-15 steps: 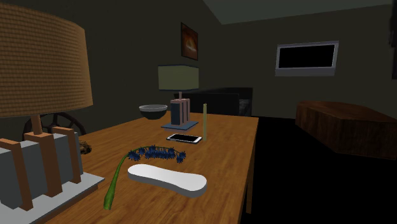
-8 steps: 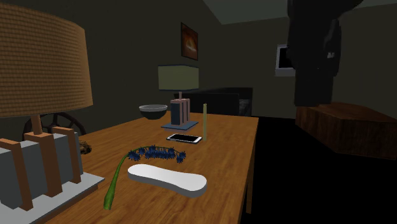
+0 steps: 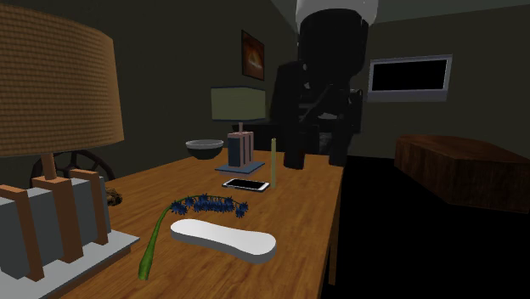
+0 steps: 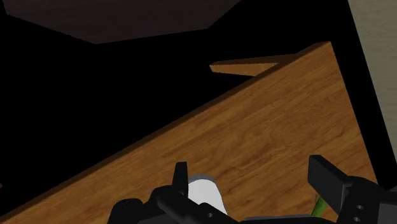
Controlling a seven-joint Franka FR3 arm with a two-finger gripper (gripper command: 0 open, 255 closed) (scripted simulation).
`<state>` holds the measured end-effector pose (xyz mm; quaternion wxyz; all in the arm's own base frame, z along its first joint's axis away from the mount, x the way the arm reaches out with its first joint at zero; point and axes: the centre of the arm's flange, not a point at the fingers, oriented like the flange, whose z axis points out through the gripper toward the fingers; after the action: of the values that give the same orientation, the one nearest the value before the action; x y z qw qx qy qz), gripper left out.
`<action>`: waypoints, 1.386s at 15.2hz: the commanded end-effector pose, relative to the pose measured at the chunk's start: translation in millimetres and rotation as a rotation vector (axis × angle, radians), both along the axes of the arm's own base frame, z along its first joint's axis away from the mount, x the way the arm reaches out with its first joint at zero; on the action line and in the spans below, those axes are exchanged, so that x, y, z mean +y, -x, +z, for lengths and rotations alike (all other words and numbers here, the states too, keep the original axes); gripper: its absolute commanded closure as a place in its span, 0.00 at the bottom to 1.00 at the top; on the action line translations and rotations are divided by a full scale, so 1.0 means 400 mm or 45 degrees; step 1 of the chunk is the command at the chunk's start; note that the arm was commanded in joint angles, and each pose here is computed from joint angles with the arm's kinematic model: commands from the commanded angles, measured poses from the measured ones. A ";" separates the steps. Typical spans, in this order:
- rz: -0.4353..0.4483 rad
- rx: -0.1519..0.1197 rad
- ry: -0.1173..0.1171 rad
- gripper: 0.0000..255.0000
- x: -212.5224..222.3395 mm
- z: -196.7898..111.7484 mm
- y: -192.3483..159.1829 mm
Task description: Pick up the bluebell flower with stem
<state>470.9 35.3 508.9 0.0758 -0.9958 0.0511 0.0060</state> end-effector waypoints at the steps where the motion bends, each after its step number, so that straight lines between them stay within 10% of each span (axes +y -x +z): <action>1: -0.014 -0.013 -0.026 0.00 0.009 -0.022 -0.060; 21: -0.138 -0.124 -0.264 0.00 0.026 -0.209 -0.622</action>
<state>713.1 45.7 427.9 0.1778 -0.9783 0.0985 -0.0396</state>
